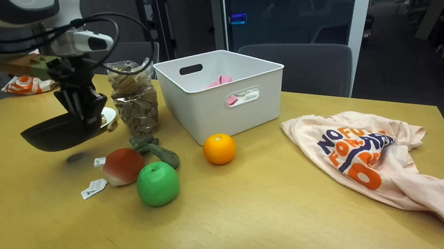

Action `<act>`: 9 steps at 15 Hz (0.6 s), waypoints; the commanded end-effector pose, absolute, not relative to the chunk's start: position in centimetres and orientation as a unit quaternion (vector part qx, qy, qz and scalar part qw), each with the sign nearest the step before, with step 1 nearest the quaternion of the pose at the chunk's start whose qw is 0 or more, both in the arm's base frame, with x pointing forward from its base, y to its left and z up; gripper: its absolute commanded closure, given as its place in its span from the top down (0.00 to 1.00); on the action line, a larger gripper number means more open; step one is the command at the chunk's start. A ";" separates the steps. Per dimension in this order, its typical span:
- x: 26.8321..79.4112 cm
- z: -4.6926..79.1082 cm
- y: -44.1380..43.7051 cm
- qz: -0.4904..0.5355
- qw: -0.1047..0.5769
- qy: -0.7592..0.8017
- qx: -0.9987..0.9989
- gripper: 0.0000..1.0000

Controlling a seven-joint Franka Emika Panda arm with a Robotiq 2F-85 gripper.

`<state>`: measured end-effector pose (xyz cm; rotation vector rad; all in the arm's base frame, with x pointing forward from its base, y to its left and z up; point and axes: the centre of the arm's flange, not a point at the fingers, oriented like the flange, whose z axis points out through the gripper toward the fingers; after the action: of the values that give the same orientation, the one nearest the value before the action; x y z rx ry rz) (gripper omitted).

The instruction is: Put the blocks on the plate, then put the toy fruits and vegetable in the bowl

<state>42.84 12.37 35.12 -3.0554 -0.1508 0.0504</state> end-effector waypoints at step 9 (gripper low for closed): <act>40.2 30.4 10.9 -0.042 0.112 -0.040 -0.992 0.37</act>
<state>40.55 11.16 30.78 -2.9524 -0.1130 -0.0807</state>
